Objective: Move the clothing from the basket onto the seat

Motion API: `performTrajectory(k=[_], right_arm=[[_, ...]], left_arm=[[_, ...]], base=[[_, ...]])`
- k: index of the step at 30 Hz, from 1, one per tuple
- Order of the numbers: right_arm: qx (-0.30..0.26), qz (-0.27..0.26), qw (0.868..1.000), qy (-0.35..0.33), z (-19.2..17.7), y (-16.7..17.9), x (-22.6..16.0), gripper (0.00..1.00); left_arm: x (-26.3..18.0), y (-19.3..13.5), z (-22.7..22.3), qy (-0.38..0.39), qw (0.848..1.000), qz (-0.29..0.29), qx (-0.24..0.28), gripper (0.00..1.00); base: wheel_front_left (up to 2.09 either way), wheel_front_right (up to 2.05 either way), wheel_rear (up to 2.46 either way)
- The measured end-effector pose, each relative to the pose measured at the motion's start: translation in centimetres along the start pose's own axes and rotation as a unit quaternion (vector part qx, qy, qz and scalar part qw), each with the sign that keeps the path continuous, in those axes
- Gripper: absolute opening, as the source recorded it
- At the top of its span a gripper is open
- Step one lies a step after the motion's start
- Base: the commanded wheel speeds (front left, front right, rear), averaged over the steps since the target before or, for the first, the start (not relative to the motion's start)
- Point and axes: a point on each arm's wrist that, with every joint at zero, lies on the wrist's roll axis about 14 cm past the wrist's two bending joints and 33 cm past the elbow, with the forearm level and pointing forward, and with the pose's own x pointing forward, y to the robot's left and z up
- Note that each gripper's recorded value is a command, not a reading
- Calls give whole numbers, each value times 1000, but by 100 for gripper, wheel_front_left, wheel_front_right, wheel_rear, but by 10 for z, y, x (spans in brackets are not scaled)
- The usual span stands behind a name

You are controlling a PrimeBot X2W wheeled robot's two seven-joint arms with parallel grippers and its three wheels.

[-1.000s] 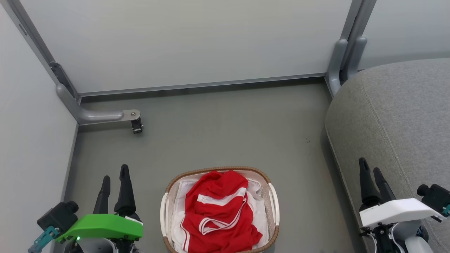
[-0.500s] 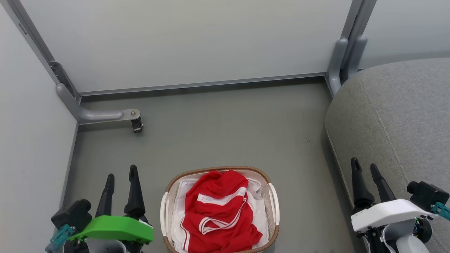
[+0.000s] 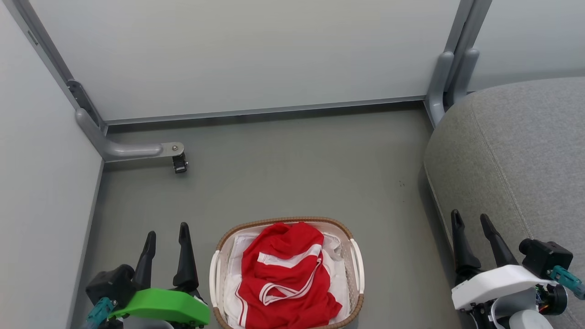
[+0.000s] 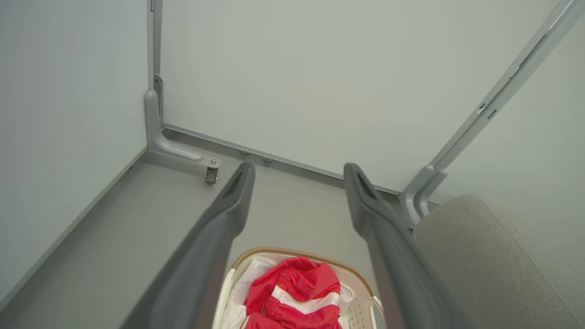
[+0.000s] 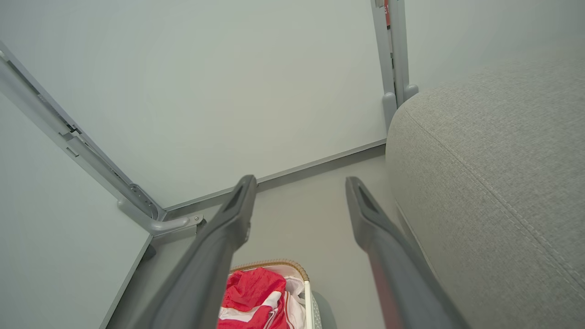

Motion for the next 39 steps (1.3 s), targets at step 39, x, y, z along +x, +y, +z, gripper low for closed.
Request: performTrajectory(k=[39], right_arm=[[-149,47,988,-2,-8,16,-1,100]], left_arm=[[-12,-3,-21,9,992,-19,123,100]], base=[[0,0,0]])
